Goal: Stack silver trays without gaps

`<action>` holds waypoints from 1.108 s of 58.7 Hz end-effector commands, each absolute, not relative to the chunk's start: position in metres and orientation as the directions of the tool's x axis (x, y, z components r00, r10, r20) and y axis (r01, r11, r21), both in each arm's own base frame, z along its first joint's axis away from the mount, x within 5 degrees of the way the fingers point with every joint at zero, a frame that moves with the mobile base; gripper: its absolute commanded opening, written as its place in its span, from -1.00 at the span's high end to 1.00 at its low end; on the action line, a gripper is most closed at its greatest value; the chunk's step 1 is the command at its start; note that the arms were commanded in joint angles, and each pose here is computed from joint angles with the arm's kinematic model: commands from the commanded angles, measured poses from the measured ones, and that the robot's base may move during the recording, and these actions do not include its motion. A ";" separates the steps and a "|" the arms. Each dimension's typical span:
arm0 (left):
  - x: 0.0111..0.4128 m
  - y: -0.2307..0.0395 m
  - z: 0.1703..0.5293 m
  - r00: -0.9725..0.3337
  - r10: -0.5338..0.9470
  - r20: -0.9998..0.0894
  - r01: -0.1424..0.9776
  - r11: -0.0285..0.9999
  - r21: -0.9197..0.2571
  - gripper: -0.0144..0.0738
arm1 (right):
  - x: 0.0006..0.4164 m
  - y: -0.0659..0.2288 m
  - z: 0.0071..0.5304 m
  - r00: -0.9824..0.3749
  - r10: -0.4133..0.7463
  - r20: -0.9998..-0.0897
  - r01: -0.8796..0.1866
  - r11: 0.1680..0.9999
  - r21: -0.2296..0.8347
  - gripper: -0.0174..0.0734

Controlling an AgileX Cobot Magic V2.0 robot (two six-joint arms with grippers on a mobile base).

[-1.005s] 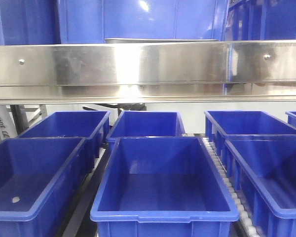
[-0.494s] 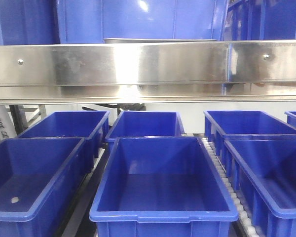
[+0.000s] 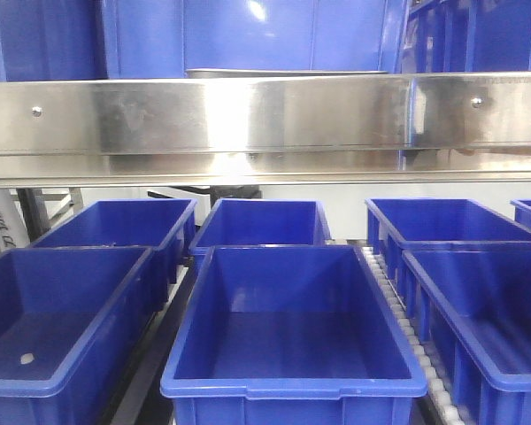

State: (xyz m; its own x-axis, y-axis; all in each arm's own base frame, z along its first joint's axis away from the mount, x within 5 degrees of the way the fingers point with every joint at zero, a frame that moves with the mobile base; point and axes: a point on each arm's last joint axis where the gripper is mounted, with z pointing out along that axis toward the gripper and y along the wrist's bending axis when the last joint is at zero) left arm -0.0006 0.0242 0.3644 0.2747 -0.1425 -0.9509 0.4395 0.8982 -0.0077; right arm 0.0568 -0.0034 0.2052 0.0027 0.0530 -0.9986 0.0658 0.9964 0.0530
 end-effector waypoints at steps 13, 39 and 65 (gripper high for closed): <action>-0.003 0.025 0.367 0.293 -0.161 -0.942 0.451 0.892 -0.012 0.69 | 0.056 -0.003 0.208 0.032 0.042 -0.999 0.064 0.997 0.044 0.77; -0.003 0.025 0.367 0.293 -0.161 -0.942 0.451 0.892 -0.012 0.69 | 0.056 -0.003 0.208 0.032 0.042 -0.999 0.064 0.997 0.044 0.77; 0.020 -0.002 0.316 0.228 -0.066 -0.971 0.228 0.974 -0.013 0.69 | 0.056 -0.003 0.208 0.032 0.042 -0.999 0.064 0.997 0.044 0.77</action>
State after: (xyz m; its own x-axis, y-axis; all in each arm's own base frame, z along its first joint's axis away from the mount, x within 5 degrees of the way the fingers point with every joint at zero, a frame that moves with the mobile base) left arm 0.0130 0.0043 0.3292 0.2132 -0.0571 -0.9753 0.2489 0.9685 -0.0023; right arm 0.0568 -0.0034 0.2052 0.0027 0.0538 -0.9985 0.0658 0.9964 0.0538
